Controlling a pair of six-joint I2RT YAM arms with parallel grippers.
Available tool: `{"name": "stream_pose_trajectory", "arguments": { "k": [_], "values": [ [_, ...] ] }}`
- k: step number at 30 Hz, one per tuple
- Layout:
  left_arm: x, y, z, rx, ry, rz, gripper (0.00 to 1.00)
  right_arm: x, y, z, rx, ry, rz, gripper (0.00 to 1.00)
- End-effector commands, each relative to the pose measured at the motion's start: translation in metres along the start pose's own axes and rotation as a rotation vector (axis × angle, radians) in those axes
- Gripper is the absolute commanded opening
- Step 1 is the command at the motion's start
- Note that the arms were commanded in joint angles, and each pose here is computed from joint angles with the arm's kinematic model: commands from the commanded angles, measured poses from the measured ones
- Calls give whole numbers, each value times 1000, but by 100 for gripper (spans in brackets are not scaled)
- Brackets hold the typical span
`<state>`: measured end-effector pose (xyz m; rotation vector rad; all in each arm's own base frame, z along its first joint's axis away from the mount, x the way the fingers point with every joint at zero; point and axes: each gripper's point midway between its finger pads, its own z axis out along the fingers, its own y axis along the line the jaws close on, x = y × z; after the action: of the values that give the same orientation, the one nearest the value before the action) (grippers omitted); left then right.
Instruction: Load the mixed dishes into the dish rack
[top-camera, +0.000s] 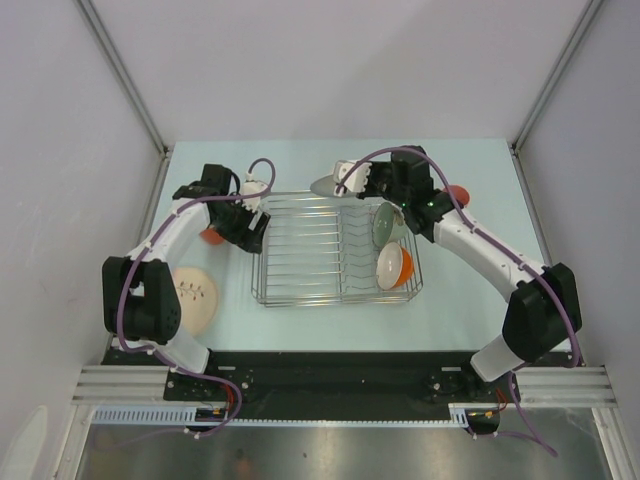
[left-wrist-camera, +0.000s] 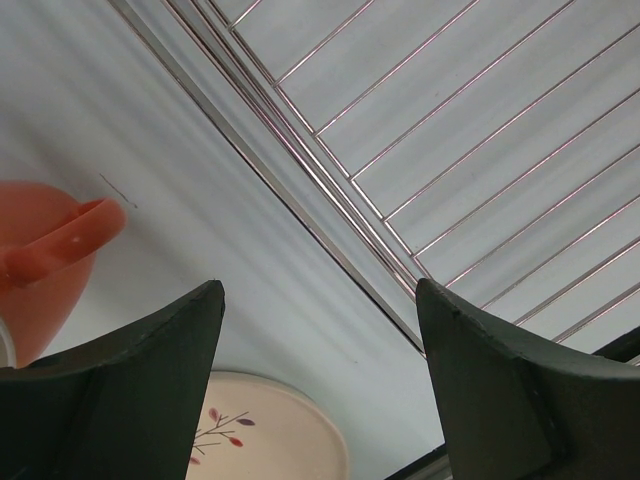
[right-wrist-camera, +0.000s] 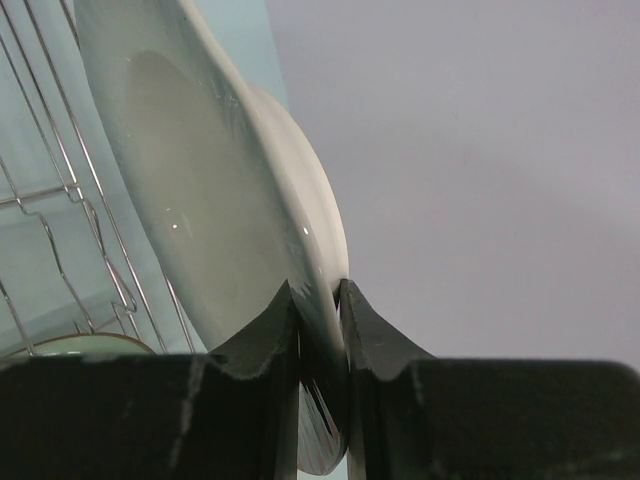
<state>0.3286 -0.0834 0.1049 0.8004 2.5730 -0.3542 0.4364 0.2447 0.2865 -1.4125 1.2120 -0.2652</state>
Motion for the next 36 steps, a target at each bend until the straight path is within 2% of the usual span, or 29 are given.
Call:
{"name": "stream_pose_trajectory", "arguments": {
  "k": [1,30,31,33,36],
  "values": [
    [-5,1,0,-14,-20,0,82,-26,-40,0,149,-99,-21,0],
    [-7,0,-6,-20,-33,12,82,65,40,41,27,52,207,0],
    [-6,-1,-5,-16,-32,11,82,67,46,40,20,58,215,2],
    [-8,-1,-7,-17,-38,15,82,65,43,35,41,56,252,14],
    [-11,-1,-11,-21,-47,19,82,62,44,23,62,45,279,20]
  ]
}}
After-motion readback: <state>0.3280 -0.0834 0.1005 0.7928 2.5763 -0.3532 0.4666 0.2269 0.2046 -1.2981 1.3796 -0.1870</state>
